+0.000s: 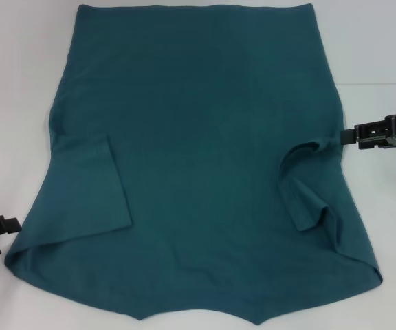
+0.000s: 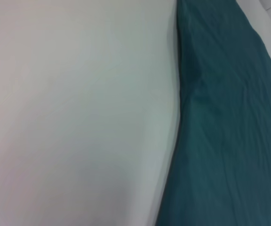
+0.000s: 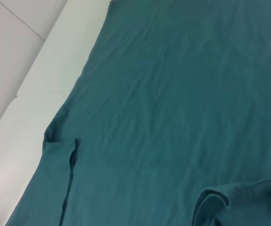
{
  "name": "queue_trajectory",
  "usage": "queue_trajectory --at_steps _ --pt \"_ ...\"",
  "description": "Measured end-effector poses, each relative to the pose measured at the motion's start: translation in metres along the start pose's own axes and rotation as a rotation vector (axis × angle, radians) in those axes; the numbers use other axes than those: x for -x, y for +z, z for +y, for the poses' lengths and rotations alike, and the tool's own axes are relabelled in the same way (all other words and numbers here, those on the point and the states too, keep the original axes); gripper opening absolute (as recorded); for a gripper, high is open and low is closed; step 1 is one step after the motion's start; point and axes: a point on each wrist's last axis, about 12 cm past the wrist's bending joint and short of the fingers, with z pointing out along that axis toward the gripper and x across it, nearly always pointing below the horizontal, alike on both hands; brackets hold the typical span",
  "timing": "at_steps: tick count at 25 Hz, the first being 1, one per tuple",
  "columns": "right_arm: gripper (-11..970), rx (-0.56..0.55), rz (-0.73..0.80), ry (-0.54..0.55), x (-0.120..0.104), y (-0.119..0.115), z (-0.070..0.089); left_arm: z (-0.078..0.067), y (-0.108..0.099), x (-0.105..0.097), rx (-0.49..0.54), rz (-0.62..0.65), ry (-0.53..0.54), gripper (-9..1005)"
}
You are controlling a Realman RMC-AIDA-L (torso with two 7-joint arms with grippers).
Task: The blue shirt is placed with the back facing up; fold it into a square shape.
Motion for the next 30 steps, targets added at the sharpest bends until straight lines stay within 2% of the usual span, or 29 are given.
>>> queue_trajectory --at_steps 22,30 --pt "609 -0.006 -0.012 0.009 -0.001 -0.001 -0.002 0.002 0.006 -0.005 0.009 0.023 -0.003 716" --pt "609 -0.008 -0.014 0.009 0.0 -0.001 -0.003 -0.005 0.016 -0.011 -0.012 0.082 0.013 705"
